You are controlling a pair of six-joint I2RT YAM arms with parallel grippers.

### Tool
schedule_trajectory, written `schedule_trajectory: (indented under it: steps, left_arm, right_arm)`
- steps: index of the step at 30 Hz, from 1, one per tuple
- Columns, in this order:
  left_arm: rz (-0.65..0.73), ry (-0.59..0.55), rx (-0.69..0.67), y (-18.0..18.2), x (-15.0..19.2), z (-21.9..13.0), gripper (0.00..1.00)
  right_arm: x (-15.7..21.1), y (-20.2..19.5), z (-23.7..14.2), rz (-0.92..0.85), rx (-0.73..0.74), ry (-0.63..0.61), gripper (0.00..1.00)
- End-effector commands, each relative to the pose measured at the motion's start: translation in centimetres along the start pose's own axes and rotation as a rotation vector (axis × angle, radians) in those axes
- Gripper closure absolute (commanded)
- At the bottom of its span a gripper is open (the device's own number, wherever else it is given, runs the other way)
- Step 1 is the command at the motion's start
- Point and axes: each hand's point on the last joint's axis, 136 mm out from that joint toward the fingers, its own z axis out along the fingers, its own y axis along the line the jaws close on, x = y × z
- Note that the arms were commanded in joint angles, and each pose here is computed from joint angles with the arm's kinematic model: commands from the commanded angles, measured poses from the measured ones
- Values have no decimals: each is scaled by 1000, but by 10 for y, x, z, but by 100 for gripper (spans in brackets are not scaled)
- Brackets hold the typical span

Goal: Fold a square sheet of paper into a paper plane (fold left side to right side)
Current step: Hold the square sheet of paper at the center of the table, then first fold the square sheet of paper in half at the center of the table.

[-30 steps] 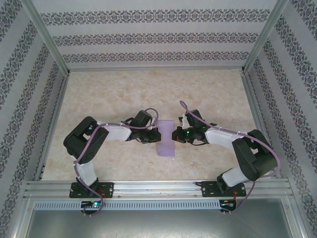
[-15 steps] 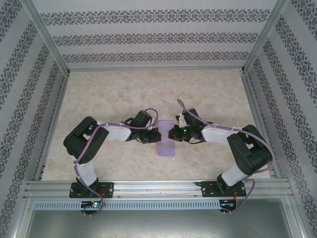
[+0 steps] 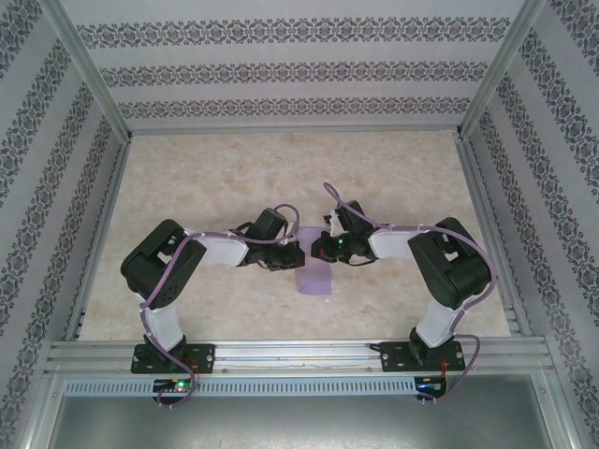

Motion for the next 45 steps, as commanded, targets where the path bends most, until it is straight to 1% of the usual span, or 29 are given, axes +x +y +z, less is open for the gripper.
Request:
schedule_trajectory:
  steps: [1, 6, 11, 17, 22, 25, 31, 37, 40, 45]
  left_arm:
    - [-35, 90, -121, 35, 32, 12, 93]
    - [-33, 94, -121, 34, 37, 7, 93]
    - [-35, 109, -130, 36, 49, -1, 93]
    - [-60, 115, -131, 40, 67, -11, 93]
    - [-86, 106, -118, 42, 78, -17, 93]
    - [-78, 72, -103, 32, 68, -25, 92]
    - [-28, -15, -51, -3, 29, -42, 92]
    - [8, -57, -1, -26, 3, -38, 93]
    - [8, -41, 23, -29, 0, -28, 93]
    - [-5, 20, 46, -27, 11, -5, 93]
  right_arm:
    - [1, -7, 8, 17, 41, 3, 100]
    - [9, -30, 9, 59, 124, 8, 100]
    - [15, -49, 6, 87, 200, 6, 100]
    - [16, -56, 5, 93, 225, 6, 100]
    - [16, -53, 5, 81, 214, 12, 100]
    - [17, -52, 5, 70, 207, 15, 100]
    - [17, -47, 4, 64, 178, 7, 100]
    - [19, -47, 5, 62, 176, 13, 100]
    - [19, -47, 6, 61, 175, 18, 100]
    - [20, -48, 7, 61, 179, 24, 100]
